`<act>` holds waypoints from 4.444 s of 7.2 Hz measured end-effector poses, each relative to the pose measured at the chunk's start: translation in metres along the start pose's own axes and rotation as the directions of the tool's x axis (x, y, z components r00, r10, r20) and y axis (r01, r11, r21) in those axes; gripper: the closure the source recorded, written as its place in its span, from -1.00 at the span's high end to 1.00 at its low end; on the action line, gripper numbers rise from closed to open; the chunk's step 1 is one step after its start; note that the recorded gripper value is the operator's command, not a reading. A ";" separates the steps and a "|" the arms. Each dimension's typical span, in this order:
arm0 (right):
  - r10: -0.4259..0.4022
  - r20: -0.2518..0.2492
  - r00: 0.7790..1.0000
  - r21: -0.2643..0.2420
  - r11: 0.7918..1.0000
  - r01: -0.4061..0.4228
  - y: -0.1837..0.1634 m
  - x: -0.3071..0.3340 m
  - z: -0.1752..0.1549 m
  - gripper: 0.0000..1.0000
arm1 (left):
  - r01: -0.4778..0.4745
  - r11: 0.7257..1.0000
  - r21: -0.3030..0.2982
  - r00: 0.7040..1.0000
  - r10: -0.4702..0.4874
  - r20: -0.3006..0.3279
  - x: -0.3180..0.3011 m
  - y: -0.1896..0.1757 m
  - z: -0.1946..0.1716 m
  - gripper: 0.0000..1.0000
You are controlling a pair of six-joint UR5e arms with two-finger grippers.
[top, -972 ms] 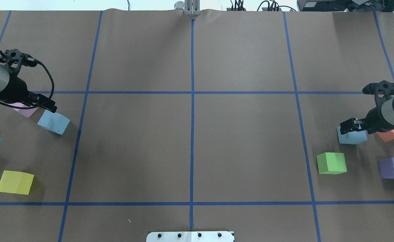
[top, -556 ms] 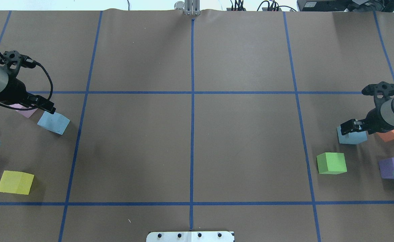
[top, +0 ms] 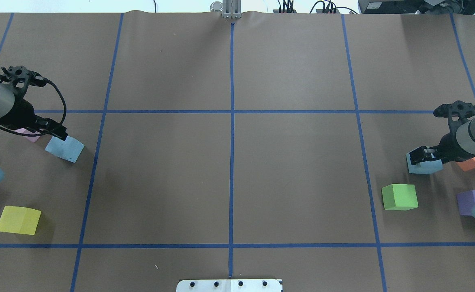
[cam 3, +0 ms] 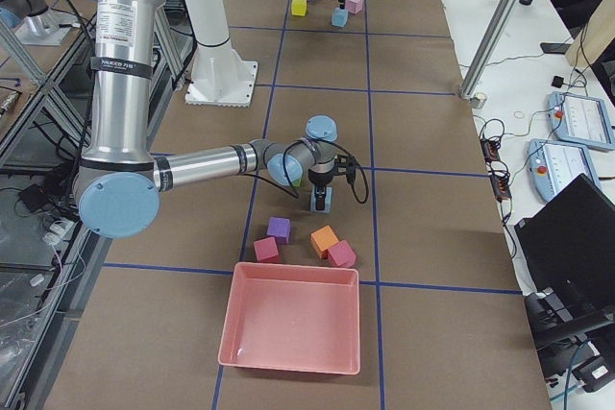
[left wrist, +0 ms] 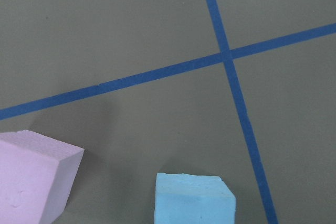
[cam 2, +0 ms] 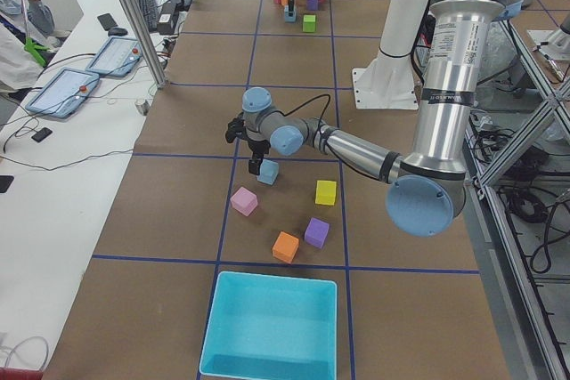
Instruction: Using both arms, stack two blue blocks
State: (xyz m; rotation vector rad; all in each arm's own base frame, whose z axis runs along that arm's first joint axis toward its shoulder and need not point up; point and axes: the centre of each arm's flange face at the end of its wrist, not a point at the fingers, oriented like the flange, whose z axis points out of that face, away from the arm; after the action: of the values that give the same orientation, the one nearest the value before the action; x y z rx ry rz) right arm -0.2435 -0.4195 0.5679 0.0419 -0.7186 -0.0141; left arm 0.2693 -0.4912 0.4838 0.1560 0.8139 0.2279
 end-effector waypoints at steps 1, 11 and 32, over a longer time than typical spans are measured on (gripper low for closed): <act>-0.004 -0.006 1.000 0.002 1.000 0.004 0.001 -0.001 0.002 0.36 | -0.008 1.000 0.000 1.000 0.008 0.018 0.003 0.001 0.007 0.97; -0.028 0.011 1.000 0.022 0.999 0.028 -0.067 -0.134 -0.068 0.11 | -0.036 0.999 -0.004 0.998 0.036 0.044 0.013 0.009 0.028 0.96; -0.030 0.091 0.995 0.104 0.994 0.021 -0.109 -0.526 -0.029 0.96 | 0.221 0.975 -0.021 0.975 -0.221 -0.020 0.200 -0.108 -0.040 0.23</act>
State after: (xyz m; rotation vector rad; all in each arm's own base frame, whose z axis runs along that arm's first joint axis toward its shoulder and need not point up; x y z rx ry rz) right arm -0.6198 -0.5133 0.1957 0.1495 -0.8107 -0.0036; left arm 0.3885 -0.5410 0.2924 0.0439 0.8439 0.0271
